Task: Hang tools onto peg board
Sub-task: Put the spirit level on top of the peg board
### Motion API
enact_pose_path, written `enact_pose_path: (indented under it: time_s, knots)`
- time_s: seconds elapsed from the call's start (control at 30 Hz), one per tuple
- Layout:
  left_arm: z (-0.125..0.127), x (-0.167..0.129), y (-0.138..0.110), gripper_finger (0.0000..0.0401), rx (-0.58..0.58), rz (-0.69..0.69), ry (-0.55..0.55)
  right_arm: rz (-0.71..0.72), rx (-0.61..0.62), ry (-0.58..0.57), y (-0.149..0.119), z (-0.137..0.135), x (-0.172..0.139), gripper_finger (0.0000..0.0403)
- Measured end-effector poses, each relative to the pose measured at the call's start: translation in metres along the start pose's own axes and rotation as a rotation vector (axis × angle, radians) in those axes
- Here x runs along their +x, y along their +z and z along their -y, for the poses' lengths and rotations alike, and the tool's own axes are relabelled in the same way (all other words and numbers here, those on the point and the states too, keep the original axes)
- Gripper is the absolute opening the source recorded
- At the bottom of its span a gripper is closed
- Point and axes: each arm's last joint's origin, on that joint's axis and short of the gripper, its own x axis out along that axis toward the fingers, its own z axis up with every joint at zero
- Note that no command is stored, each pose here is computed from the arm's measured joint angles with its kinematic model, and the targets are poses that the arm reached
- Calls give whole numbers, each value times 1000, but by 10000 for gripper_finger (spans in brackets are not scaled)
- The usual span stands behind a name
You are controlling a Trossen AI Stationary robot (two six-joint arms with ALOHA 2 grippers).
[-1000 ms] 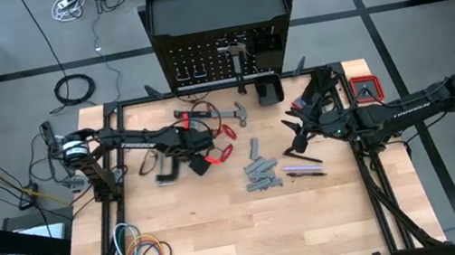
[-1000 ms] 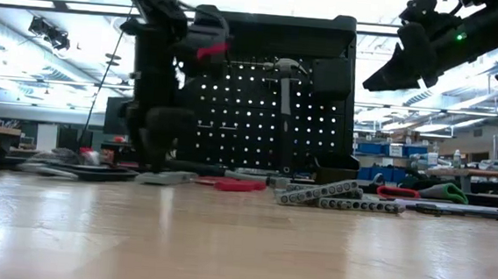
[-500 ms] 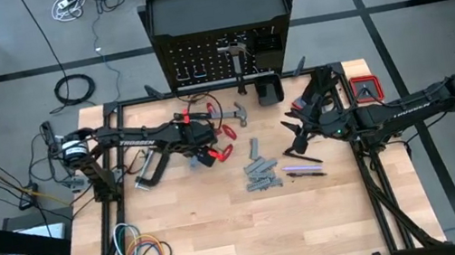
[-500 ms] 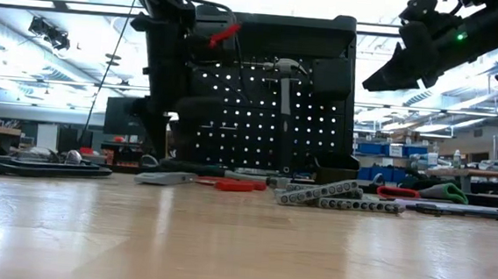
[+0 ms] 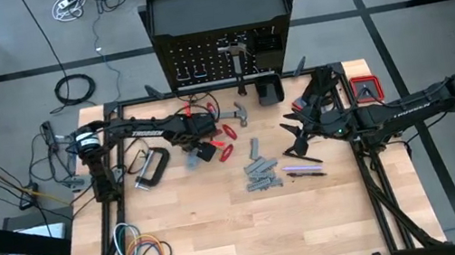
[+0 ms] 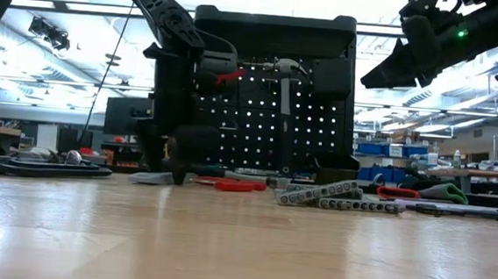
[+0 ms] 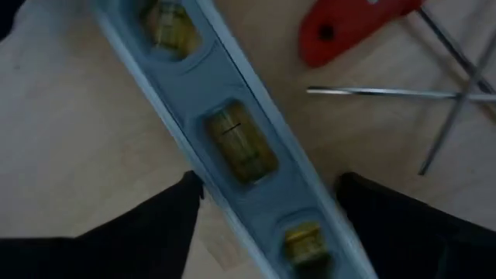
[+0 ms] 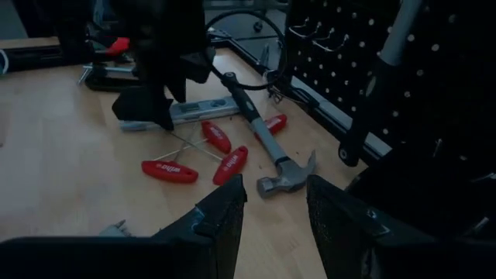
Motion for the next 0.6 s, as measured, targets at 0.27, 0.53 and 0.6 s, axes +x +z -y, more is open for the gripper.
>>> enact_pose_path:
  time_s: [0.27,0.53,0.6]
  knots:
    - [8,-2,-12,153,144,-125,-107,-5,-3,-1,-1,0,0,151]
    - [29,-29,-32,153,328,-209,-106,-2,-3,6,0,-1,-1,151]
    - [37,-45,-35,153,357,-201,-114,-1,-2,5,0,-1,0,151]
